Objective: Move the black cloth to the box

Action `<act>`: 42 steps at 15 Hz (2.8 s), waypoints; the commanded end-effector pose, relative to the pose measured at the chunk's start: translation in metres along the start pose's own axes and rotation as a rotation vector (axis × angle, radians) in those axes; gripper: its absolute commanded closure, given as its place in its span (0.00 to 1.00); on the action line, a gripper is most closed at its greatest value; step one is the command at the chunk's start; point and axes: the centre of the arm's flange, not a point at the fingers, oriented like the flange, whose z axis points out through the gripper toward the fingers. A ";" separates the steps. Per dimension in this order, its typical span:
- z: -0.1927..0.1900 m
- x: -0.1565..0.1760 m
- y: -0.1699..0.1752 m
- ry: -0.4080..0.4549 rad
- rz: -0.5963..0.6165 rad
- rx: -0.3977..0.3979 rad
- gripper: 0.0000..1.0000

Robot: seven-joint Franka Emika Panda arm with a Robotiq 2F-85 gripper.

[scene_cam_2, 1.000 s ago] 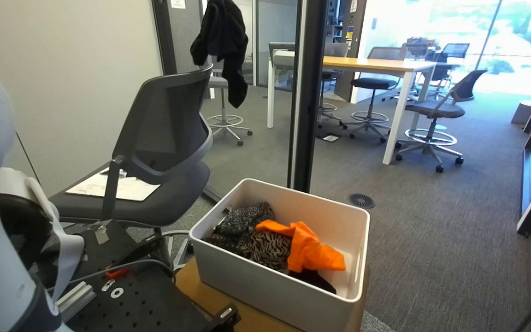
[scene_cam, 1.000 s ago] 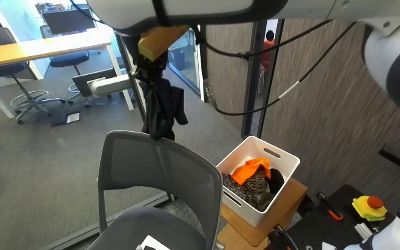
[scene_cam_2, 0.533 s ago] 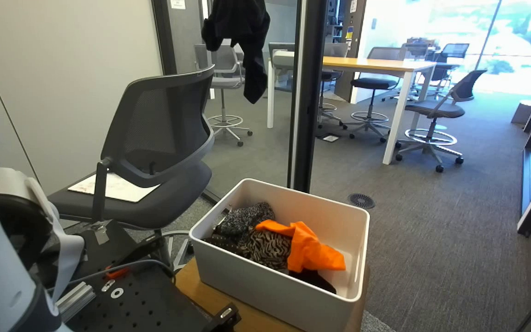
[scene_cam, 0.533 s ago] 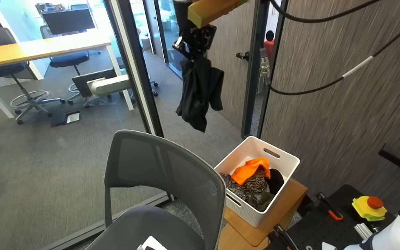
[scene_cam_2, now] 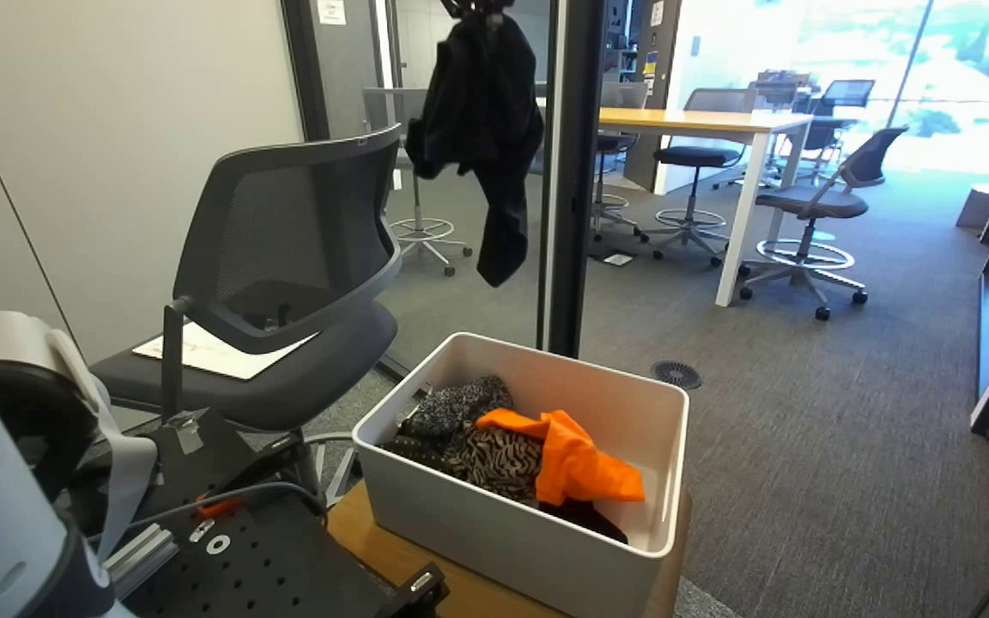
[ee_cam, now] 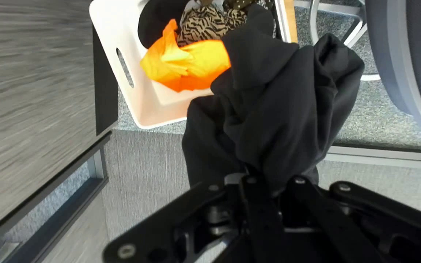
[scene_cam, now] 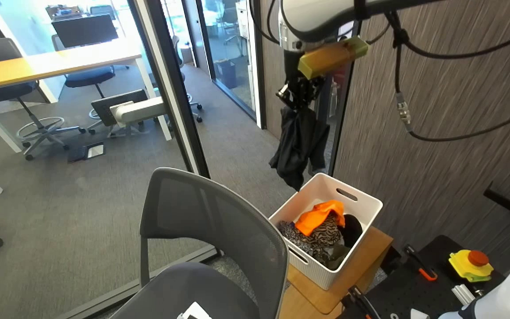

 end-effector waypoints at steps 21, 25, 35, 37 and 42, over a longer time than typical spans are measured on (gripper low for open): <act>0.290 -0.058 0.071 -0.382 0.329 0.279 0.62; 0.290 -0.058 0.073 -0.386 0.350 0.297 0.37; 0.198 -0.082 0.079 -0.304 0.181 0.232 0.00; 0.164 -0.093 0.082 -0.268 0.091 0.190 0.00; 0.072 -0.148 0.075 -0.199 -0.144 0.150 0.00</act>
